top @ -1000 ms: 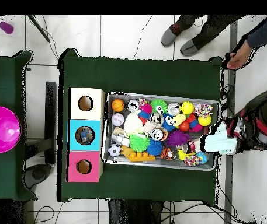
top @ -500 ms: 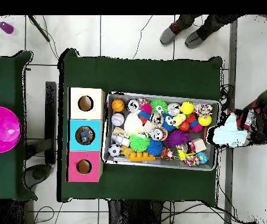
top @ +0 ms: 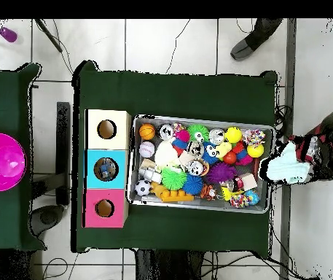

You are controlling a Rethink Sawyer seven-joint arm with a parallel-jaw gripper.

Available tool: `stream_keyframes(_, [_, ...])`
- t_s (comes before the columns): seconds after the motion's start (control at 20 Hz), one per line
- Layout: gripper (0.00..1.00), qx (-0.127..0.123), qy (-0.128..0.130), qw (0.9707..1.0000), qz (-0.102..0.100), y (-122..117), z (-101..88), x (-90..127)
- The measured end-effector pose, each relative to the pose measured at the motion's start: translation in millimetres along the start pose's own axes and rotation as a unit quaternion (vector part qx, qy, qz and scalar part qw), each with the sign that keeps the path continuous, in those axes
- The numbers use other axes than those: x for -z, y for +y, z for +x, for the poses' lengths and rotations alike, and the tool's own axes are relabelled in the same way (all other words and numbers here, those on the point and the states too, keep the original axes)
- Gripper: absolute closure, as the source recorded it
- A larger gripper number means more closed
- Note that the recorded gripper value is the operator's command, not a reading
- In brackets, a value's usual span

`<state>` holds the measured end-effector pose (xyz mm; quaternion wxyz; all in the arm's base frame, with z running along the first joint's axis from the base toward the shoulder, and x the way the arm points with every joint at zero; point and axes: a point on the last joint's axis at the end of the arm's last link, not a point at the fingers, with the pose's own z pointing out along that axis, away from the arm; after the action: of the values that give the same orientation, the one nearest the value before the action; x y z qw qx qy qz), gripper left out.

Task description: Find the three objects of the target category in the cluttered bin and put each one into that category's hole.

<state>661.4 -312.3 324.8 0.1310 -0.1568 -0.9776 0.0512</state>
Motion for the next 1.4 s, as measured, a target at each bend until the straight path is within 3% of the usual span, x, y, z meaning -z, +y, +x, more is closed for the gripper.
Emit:
stream_keyframes(0.3, [1.0, 0.001, -0.005, 1.0, -0.001, 2.0, 1.3, -2.2])
stream_keyframes(0.45, [1.0, 0.004, -0.018, 0.9998, -0.004, 6.7, 2.8, -6.3])
stream_keyframes(0.55, [1.0, 0.008, -0.042, 0.9991, -0.006, 13.0, 3.8, -13.5])
stream_keyframes(0.75, [1.0, 0.013, -0.108, 0.9941, -0.007, 25.7, 1.9, -32.4])
stream_keyframes(0.85, [1.0, 0.014, -0.162, 0.9866, -0.008, 35.1, -1.8, -49.5])
stream_keyframes(0.95, [1.0, 0.014, -0.197, 0.9803, -0.008, 41.6, -4.2, -62.9])
stream_keyframes(1.2, [1.0, 0.017, -0.245, 0.9694, -0.008, 55.6, -1.5, -93.8])
stream_keyframes(1.4, [1.0, 0.02, -0.236, 0.9714, -0.011, 60.3, 3.7, -107.4])
